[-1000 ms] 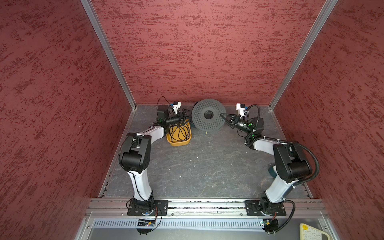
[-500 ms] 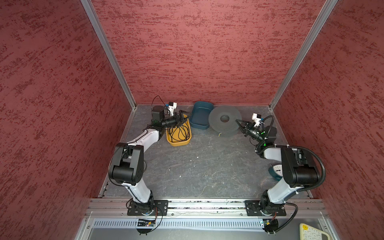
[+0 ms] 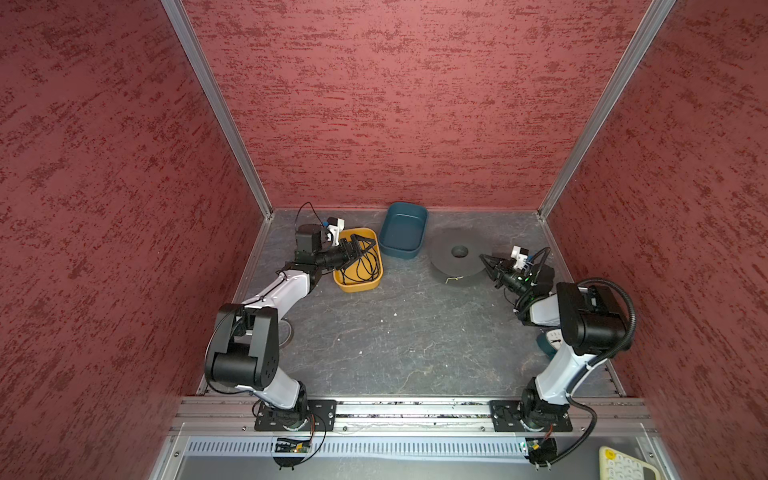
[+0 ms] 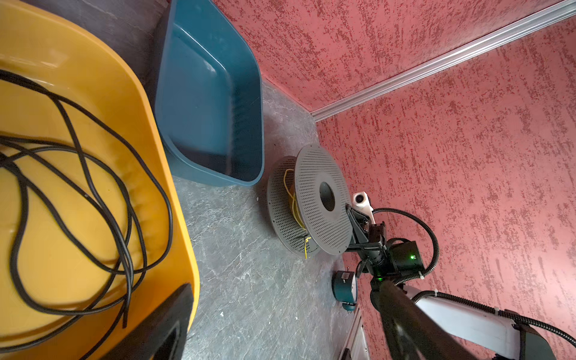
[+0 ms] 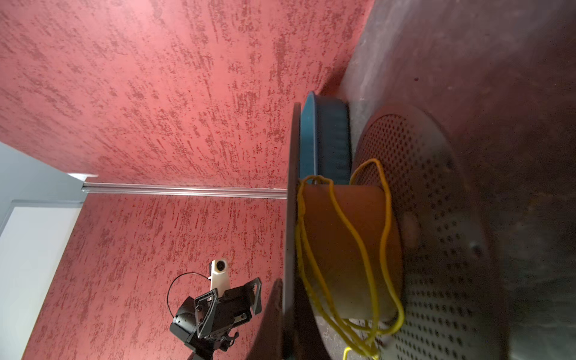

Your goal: Wrap the cables

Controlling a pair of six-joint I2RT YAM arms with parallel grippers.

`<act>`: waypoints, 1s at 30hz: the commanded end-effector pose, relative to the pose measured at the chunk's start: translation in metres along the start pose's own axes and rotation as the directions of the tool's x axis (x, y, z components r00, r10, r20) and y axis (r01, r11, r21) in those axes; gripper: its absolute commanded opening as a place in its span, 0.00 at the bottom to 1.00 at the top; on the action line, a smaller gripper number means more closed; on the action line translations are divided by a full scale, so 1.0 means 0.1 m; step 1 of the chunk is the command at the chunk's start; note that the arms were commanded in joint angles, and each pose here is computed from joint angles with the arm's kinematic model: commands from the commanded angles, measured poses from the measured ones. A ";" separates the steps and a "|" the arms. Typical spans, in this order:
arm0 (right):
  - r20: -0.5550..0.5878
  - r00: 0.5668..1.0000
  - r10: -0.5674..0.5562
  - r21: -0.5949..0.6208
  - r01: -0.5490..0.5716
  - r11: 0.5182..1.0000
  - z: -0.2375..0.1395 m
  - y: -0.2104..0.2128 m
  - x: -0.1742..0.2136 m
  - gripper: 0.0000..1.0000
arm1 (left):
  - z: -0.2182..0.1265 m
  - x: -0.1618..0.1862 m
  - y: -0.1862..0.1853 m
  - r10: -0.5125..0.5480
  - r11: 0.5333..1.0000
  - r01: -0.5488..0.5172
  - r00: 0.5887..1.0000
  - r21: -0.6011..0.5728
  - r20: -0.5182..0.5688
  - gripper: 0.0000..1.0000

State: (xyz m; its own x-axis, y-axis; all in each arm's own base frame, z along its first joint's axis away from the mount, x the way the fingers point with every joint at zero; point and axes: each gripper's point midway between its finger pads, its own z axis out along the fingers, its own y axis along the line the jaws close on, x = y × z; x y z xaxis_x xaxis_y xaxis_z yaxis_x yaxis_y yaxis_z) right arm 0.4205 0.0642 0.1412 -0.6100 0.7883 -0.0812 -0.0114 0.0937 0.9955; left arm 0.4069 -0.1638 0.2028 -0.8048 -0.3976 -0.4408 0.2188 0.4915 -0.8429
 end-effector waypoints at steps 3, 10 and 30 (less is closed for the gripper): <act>0.050 0.995 -0.088 -0.010 0.089 0.996 0.01 0.03 -0.14 0.00 | -0.09 0.02 0.11 0.019 0.999 -0.018 1.000 -0.041 0.016 0.93; 0.053 0.995 -0.080 0.091 0.075 0.993 0.00 -0.28 -0.18 0.00 | -0.11 0.04 0.17 0.008 0.999 -0.007 1.000 -0.046 0.015 0.93; 0.020 0.910 -0.414 0.551 0.336 0.764 -0.46 -0.30 -0.44 0.70 | -0.64 -0.06 0.66 0.107 0.942 -0.060 0.987 -0.330 0.124 0.93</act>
State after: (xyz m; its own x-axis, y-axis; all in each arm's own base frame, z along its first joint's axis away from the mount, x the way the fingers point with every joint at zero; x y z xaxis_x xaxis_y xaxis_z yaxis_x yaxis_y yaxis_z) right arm 0.4142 0.0184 0.1096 -0.5495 0.7487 -0.3707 0.1907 0.5444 0.8169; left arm 0.3947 -0.1015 0.1776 -0.7378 -0.4506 -0.5026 0.1112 0.6532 -0.7489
